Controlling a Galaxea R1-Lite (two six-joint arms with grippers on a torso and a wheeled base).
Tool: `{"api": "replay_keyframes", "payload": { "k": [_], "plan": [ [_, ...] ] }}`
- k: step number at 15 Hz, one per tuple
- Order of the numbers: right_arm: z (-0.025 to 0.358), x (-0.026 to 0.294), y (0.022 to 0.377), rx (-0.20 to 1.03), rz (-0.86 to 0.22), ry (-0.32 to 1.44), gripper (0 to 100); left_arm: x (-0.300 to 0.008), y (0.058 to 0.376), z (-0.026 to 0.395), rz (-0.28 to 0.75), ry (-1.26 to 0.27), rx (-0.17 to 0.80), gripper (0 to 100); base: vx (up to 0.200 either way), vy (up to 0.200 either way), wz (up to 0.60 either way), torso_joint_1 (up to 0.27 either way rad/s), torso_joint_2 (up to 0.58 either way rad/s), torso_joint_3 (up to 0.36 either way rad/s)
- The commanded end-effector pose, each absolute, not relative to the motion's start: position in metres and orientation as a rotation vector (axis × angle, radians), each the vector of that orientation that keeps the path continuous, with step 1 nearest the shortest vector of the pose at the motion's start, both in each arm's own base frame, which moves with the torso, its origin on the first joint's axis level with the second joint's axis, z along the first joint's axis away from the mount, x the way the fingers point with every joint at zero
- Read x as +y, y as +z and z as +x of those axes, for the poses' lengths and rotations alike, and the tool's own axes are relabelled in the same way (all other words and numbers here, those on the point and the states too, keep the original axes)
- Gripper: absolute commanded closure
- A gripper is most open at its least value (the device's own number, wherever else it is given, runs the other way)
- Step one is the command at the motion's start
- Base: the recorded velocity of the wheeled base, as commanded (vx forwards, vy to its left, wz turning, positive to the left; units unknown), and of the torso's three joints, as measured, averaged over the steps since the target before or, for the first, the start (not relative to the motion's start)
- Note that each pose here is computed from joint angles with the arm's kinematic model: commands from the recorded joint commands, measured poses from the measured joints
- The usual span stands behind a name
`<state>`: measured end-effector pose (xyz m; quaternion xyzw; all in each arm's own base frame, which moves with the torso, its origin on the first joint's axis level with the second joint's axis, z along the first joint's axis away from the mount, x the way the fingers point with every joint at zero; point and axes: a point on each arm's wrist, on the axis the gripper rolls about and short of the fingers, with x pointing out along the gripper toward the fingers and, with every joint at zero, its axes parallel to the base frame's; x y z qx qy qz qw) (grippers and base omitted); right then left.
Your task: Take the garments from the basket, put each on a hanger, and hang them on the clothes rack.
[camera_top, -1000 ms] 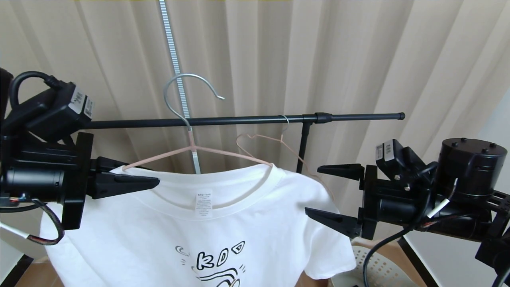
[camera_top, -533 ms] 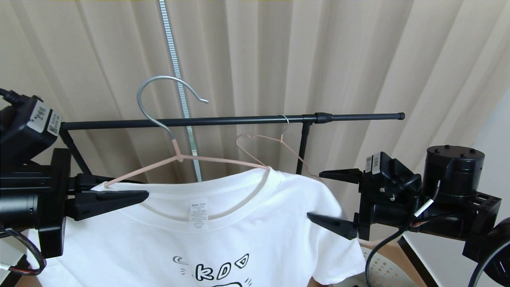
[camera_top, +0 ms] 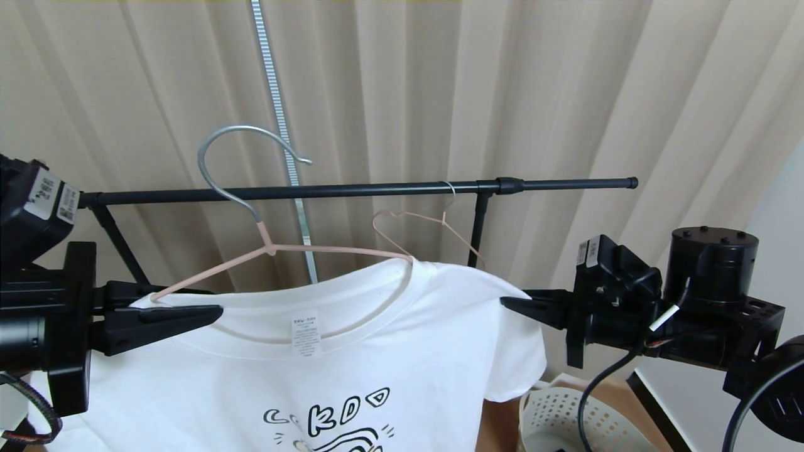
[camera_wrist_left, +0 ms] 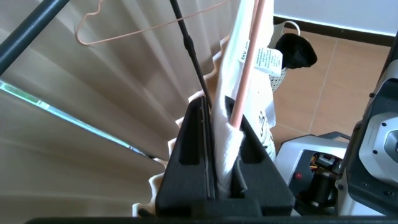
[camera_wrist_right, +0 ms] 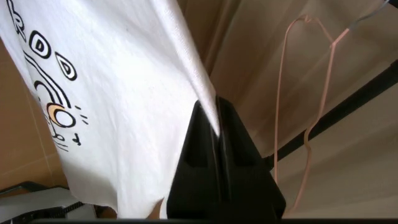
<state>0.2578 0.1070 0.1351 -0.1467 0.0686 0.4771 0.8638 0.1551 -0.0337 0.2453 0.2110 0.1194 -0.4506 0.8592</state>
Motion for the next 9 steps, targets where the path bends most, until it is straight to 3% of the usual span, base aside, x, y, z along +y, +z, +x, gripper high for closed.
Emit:
{"api": "replay_keyframes", "payload": {
  "k": [1,8,9],
  "plan": [
    [0.264,0.102,0.135,0.145,-0.306,0.976,100,-0.031,0.244,0.153,0.439,-0.929,0.255,100,0.0,0.0,0.0,0.0,0.0,0.0],
    [0.261,0.106,0.135,0.143,-0.301,0.994,100,-0.029,0.245,0.149,0.407,-0.914,0.263,100,0.0,0.0,0.0,0.0,0.0,0.0],
    [0.253,0.108,0.136,0.134,-0.305,1.011,0,-0.029,0.244,0.149,0.406,-0.915,0.266,100,0.0,0.0,0.0,0.0,0.0,0.0]
  ]
}}
